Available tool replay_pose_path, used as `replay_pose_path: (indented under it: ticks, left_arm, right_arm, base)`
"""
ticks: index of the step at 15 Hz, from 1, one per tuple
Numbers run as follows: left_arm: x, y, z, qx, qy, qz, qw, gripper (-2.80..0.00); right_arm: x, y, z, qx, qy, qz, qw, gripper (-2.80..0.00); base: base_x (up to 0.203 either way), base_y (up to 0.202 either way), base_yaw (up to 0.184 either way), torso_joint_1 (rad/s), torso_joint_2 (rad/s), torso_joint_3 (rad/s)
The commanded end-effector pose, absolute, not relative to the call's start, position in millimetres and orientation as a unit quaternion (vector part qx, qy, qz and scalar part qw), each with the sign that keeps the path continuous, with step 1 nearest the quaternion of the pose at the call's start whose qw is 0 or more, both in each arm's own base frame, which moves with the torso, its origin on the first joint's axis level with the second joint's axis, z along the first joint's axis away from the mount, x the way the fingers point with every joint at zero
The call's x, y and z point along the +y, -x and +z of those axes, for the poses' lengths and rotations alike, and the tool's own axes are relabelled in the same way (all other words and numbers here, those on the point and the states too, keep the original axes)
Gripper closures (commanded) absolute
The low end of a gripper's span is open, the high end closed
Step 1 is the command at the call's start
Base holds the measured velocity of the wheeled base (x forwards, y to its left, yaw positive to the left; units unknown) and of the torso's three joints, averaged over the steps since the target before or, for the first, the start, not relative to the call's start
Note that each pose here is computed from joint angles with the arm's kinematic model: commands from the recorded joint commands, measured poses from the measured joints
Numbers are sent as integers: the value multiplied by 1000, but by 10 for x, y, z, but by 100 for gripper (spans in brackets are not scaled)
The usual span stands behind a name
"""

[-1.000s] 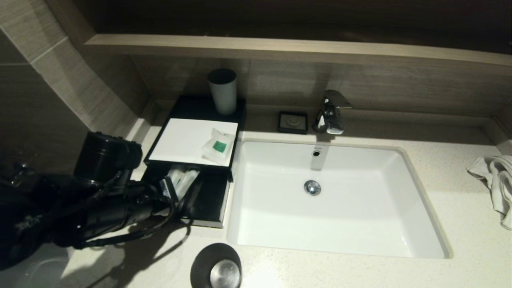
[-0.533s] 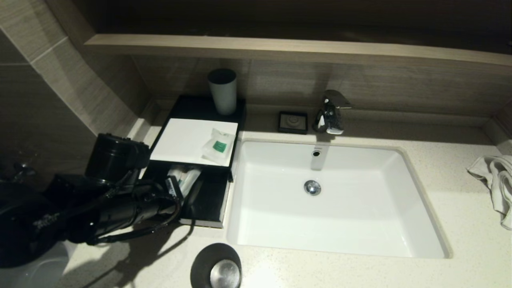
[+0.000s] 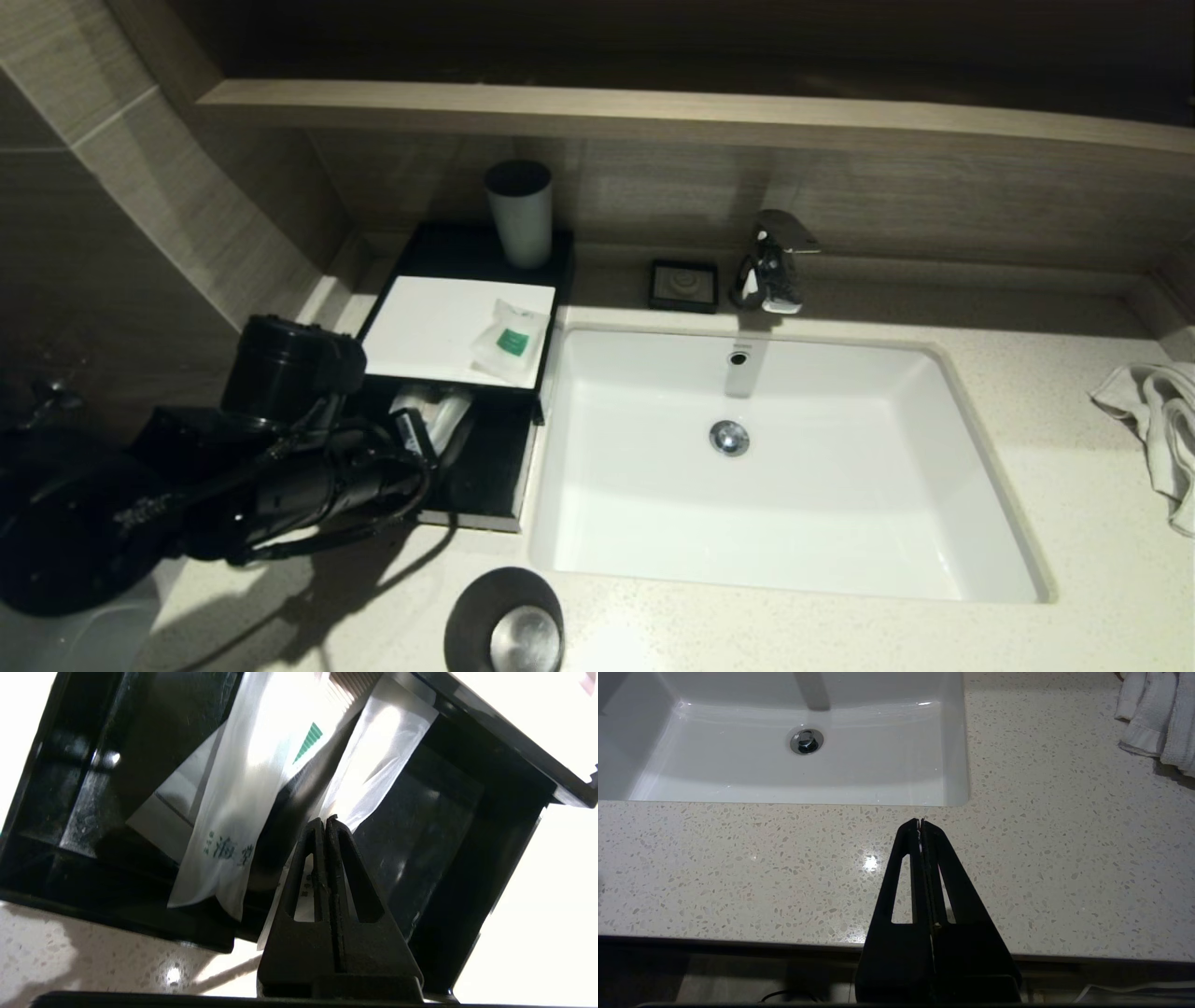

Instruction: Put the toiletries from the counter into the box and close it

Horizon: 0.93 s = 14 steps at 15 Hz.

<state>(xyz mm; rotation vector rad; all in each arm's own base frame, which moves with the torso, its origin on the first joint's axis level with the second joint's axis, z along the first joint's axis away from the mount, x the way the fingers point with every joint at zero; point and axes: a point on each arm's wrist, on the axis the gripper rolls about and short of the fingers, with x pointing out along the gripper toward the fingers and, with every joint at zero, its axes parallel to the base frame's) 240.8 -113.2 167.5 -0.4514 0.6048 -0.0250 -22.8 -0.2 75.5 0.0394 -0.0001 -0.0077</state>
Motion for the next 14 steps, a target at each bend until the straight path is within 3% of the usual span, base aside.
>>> replay_pose_path:
  ticks: [1, 6, 7, 14]
  left_arm:
    - [-1147, -2444, 1630, 298, 218, -6, 929, 0]
    - [-1161, -2493, 1598, 291, 210, 11, 933, 0]
    - [-1167, -2505, 1626, 286, 212, 9, 934, -280]
    - [-1181, -2532, 1756, 266, 223, 2, 938, -280]
  right_arm:
    - [-2, 227, 755, 1, -20, -4, 1000, 0]
    - [-2, 227, 755, 1, -20, -4, 1000, 0]
    - [-2, 227, 755, 1, -20, -4, 1000, 0]
    - [-2, 227, 755, 1, -20, -4, 1000, 0]
  base:
    - [0, 0, 0, 0, 0, 0]
    - [0, 0, 0, 0, 0, 0]
    - [0, 0, 0, 0, 0, 0]
    - [0, 0, 0, 0, 0, 0]
